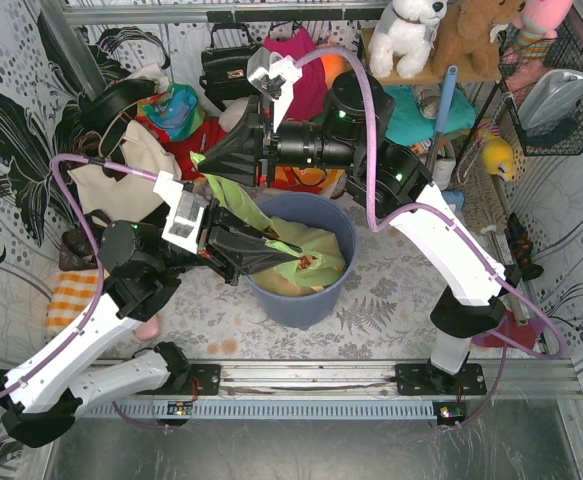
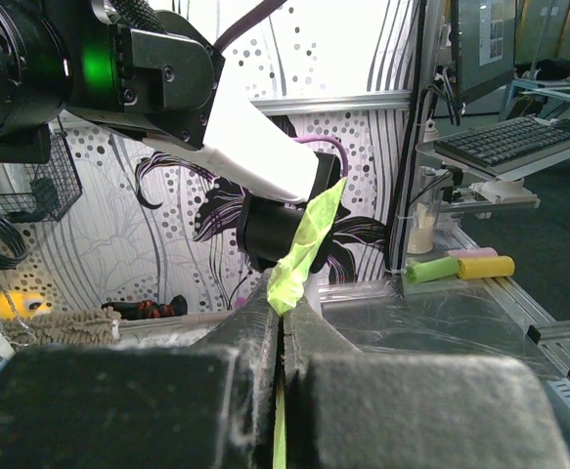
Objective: Tie the trash bag
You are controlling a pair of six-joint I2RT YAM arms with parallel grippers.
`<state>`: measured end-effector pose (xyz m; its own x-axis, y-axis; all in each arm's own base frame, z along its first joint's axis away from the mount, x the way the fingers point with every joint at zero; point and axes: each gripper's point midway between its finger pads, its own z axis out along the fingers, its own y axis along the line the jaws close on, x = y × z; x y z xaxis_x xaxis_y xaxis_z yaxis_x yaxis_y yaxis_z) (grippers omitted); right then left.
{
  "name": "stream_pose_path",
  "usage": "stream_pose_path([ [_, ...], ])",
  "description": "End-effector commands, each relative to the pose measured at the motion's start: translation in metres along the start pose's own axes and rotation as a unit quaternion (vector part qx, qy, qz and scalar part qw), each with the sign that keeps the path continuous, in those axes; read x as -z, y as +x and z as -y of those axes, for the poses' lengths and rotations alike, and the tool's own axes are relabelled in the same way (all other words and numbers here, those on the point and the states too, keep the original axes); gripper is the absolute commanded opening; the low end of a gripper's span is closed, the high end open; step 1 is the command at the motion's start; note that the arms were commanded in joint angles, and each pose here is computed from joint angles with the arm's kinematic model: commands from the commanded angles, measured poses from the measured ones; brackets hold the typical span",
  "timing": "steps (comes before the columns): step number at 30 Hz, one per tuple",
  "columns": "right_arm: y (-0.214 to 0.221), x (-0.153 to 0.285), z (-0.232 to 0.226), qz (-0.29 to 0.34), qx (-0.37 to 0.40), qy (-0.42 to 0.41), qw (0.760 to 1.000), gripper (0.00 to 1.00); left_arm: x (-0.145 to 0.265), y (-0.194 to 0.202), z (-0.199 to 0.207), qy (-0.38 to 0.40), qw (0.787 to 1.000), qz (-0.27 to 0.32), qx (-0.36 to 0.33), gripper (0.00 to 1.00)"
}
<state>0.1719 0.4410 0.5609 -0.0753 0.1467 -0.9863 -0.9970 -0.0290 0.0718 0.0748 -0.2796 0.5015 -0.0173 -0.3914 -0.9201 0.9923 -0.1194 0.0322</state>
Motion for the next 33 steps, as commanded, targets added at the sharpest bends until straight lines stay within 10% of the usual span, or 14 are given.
stream_pose_path([
  [1, -0.02, 0.003, -0.011, 0.03, 0.019, -0.013, 0.999, 0.1, 0.002, -0.013, 0.003, -0.003, 1.0, 0.025, -0.018, 0.05],
  [18, -0.029, 0.029, 0.031, 0.054, -0.015, 0.154, 0.987, 0.0, -0.011, -0.051, -0.03, -0.063, 0.991, 0.085, -0.084, 0.04],
  [33, -0.012, 0.114, 0.062, 0.091, -0.112, 0.364, 0.92, 0.0, 0.001, -0.063, -0.064, -0.162, 0.971, 0.13, -0.116, 0.03],
])
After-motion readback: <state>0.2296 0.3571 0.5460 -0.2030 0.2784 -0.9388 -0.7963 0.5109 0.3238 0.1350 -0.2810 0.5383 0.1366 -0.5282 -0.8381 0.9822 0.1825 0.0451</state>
